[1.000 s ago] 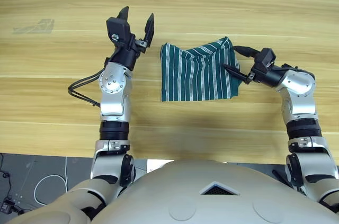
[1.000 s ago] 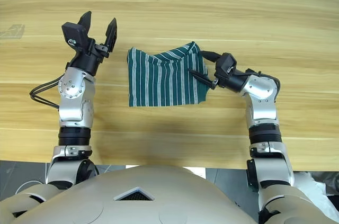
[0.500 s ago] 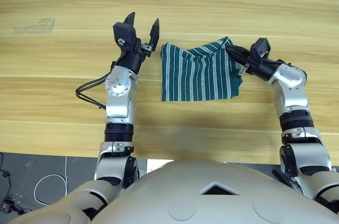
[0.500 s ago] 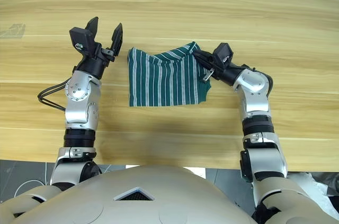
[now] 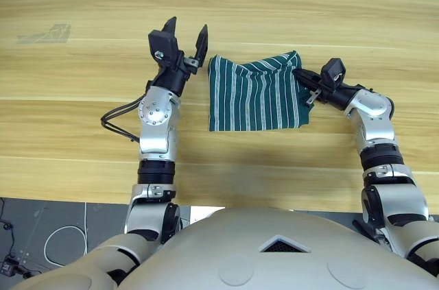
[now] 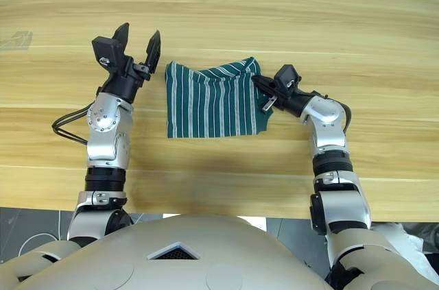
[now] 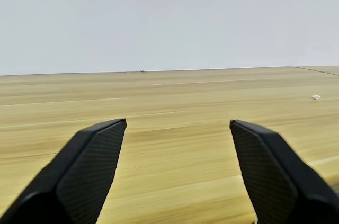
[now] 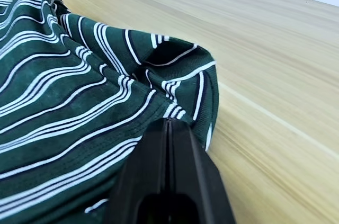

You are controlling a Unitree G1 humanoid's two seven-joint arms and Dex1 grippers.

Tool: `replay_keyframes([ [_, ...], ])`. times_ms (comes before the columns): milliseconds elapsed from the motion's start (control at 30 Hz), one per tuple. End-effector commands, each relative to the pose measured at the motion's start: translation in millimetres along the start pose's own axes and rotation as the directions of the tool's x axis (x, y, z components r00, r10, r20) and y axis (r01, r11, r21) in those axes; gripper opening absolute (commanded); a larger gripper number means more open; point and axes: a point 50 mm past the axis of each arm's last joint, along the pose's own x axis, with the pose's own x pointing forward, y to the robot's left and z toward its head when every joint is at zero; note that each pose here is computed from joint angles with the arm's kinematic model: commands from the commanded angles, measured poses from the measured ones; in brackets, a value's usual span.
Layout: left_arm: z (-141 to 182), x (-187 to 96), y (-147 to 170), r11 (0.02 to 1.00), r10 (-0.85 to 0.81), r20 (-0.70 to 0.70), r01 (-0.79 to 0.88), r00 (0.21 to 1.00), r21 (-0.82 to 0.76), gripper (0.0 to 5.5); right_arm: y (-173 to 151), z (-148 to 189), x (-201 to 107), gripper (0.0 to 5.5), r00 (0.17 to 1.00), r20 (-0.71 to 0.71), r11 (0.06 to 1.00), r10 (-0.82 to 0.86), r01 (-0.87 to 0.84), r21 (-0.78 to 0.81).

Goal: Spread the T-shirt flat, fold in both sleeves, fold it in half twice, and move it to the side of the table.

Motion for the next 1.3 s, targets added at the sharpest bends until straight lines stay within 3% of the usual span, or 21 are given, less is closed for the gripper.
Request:
replay_keyframes([
  [33, -3.1, -1.1, -0.6, 1.0, 0.003, -0.011, -0.003, 1.0, 0.0, 3.64, 2.9, 5.1, 1.3, 0.05, 0.999, 0.034, 1.0, 0.028, -0.027, -0.016],
  [133, -3.8, -1.5, 0.0, 1.0, 0.005, -0.014, -0.005, 1.0, -0.002, 3.64, 5.2, 10.2, -0.1, 0.29, 0.995, 0.08, 0.998, 0.064, -0.065, 0.006],
  [333, -4.5, -1.9, 0.2, 1.0, 0.007, -0.014, -0.007, 1.0, -0.001, 3.64, 4.0, 12.0, -2.1, 1.29, 0.995, 0.099, 0.999, 0.033, -0.033, -0.002],
  [800, -7.8, -2.8, 0.8, 1.0, 0.011, -0.026, -0.011, 1.0, -0.01, 3.64, -0.5, 6.8, 4.8, 3.55, 0.998, 0.047, 0.996, -0.031, 0.034, -0.084],
  [933, -9.6, -2.3, -0.5, 1.0, 0.01, -0.031, -0.011, 0.999, -0.013, 3.64, 5.4, 4.5, 8.7, 3.15, 0.999, 0.045, 0.997, -0.007, 0.011, -0.08],
  [1300, -13.5, -3.9, -1.6, 1.0, 0.013, -0.036, -0.014, 0.999, -0.023, 3.64, -1.6, 2.7, -1.3, 1.29, 0.998, 0.046, 0.996, -0.042, 0.046, -0.082],
])
